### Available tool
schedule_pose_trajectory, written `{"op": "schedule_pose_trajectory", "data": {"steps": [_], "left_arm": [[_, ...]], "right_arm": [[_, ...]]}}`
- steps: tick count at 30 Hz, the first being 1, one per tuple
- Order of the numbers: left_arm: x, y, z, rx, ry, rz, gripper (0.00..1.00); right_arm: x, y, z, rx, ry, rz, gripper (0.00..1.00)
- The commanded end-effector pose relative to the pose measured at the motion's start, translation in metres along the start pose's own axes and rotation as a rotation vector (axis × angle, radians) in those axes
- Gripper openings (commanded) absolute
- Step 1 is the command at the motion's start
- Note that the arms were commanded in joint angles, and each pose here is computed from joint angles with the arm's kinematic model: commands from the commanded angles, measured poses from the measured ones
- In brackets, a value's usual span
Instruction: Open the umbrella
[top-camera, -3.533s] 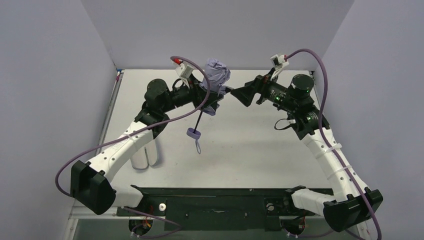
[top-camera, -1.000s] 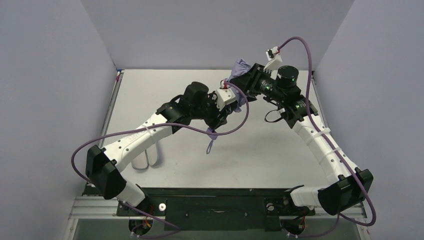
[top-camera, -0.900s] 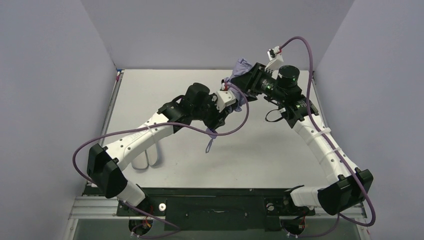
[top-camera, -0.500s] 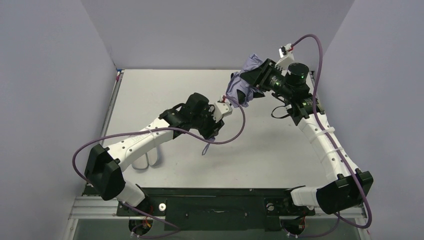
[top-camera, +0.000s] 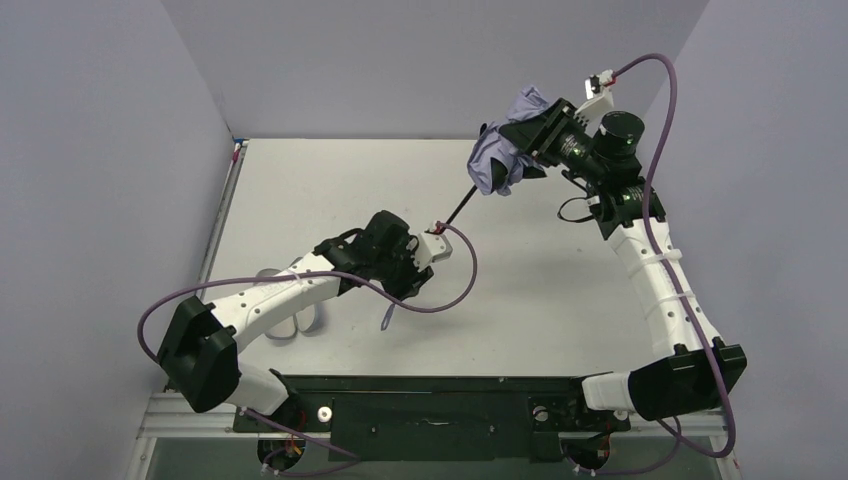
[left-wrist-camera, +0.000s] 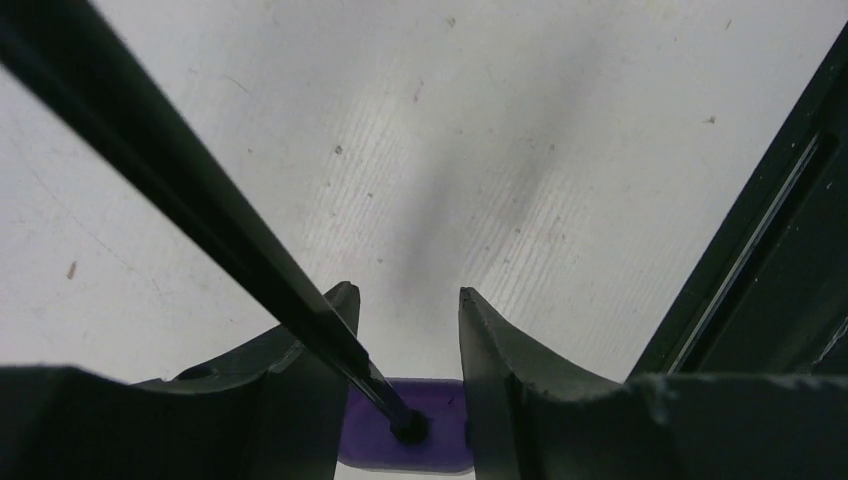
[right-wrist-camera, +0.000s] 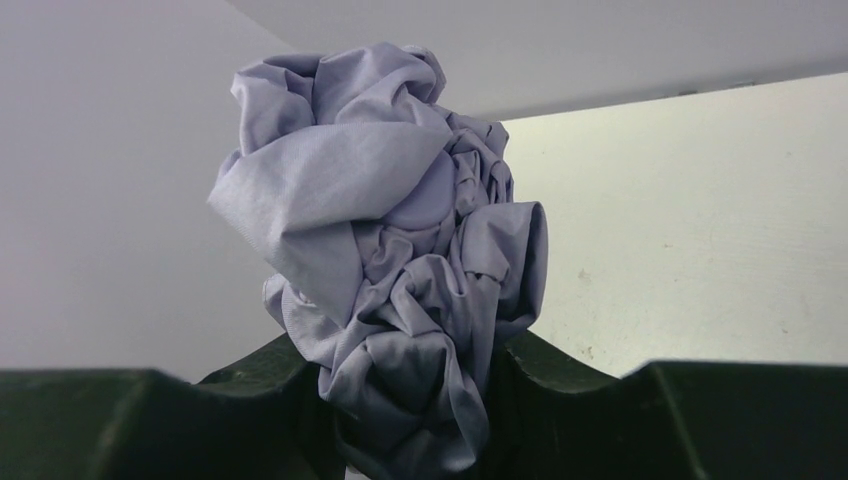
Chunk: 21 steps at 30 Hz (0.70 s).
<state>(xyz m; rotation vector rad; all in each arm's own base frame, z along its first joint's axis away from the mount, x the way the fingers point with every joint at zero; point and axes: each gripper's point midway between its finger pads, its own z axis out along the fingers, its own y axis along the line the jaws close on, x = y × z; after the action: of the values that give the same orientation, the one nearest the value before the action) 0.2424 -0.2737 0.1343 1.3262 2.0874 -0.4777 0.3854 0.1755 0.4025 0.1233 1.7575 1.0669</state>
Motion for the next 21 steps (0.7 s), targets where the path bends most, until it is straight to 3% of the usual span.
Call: {"op": "schedule_pose_trajectory", "data": {"steps": [1, 10, 21], "left_arm": [[0.035, -0.01, -0.007, 0.031, 0.093, 0.01, 0.37], [0.069, -0.019, -0.009, 0.056, 0.16, 0.033, 0.24], [0.098, -0.029, -0.012, 0.089, 0.213, 0.029, 0.21]], "right_arm": [[-0.075, 0.047, -0.019, -0.117, -0.231, -0.095, 0.0], [-0.1, 0.041, -0.031, -0.109, -0.305, -0.099, 0.0], [-0.134, 0.038, -0.044, -0.132, -0.382, -0.091, 0.0]]}}
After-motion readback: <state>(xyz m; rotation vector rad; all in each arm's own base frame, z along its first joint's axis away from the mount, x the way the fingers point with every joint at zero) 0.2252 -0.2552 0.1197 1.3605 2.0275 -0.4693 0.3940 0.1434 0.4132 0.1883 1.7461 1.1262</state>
